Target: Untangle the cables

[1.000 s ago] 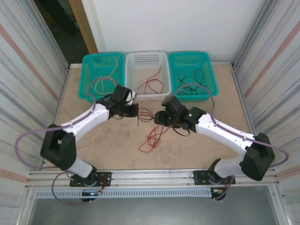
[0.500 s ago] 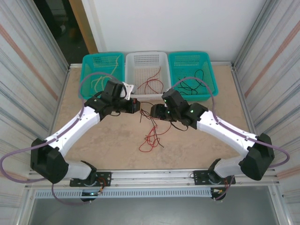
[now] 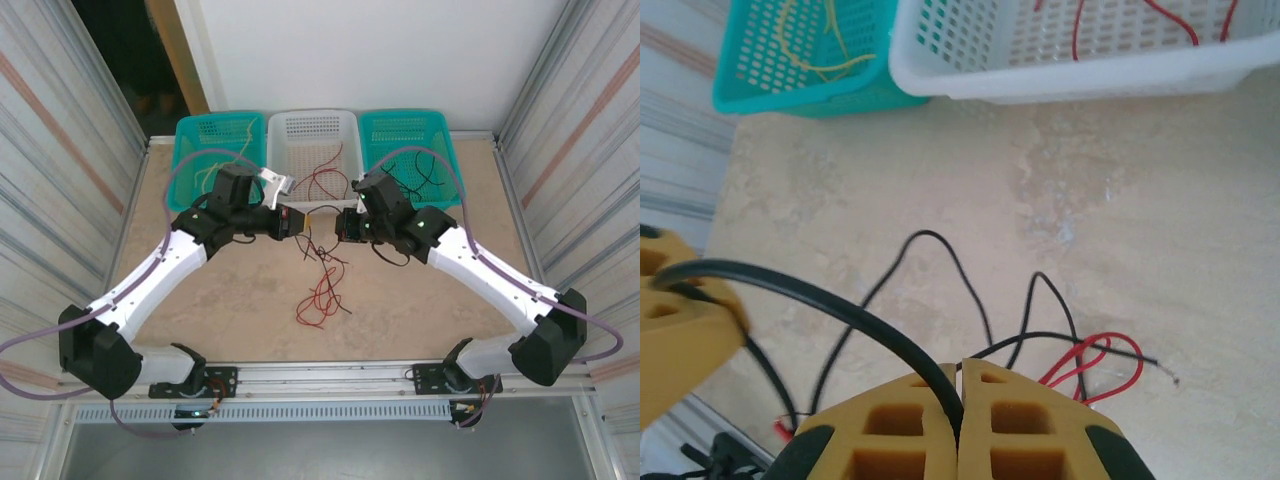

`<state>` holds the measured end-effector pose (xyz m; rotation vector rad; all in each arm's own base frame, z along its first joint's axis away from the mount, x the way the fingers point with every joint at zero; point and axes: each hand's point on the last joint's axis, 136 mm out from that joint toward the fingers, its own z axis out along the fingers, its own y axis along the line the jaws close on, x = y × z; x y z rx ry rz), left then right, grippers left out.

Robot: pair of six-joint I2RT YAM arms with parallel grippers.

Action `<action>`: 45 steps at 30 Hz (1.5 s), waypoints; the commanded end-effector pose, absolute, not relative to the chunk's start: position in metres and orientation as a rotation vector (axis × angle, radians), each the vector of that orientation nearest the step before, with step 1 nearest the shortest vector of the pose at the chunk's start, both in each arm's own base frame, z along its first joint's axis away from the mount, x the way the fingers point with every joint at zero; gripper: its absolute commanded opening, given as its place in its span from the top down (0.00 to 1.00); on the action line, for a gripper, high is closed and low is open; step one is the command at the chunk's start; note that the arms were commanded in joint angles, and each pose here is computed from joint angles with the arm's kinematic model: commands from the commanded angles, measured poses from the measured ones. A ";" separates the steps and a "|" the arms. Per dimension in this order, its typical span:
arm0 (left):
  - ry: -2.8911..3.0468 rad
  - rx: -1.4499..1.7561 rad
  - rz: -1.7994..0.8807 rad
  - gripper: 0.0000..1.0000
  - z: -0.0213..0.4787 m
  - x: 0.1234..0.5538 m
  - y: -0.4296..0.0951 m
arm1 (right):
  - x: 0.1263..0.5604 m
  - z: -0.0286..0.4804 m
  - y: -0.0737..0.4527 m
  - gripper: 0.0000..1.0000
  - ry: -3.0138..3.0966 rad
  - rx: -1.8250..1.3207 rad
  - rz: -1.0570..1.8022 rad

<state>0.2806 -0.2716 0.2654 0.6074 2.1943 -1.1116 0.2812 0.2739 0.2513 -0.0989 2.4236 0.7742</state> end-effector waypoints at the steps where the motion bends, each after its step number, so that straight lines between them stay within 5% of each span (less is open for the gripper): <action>1: 2.089 0.642 -1.197 0.65 0.286 0.277 -0.281 | 0.268 0.303 0.272 1.00 2.298 -0.222 0.826; 6: 1.954 0.713 -1.317 0.47 0.302 0.264 -0.304 | 0.259 0.344 0.268 1.00 2.194 -0.248 0.880; 18: 2.191 0.557 -1.138 0.59 0.216 0.294 -0.307 | 0.231 0.448 0.241 1.00 1.866 -0.250 1.043; 25: 2.259 0.539 -1.112 0.63 0.199 0.280 -0.294 | 0.236 0.462 0.213 1.00 1.811 -0.157 0.999; 34: 1.956 0.645 -1.054 0.47 0.314 0.272 -0.273 | 0.247 0.449 0.205 1.00 1.842 -0.102 0.964; 41: 1.655 0.721 -1.133 0.46 0.417 0.269 -0.282 | 0.248 0.443 0.204 1.00 1.856 -0.088 0.963; 45: 1.584 0.762 -1.229 0.46 0.434 0.266 -0.294 | 0.252 0.442 0.203 1.00 1.858 -0.076 0.964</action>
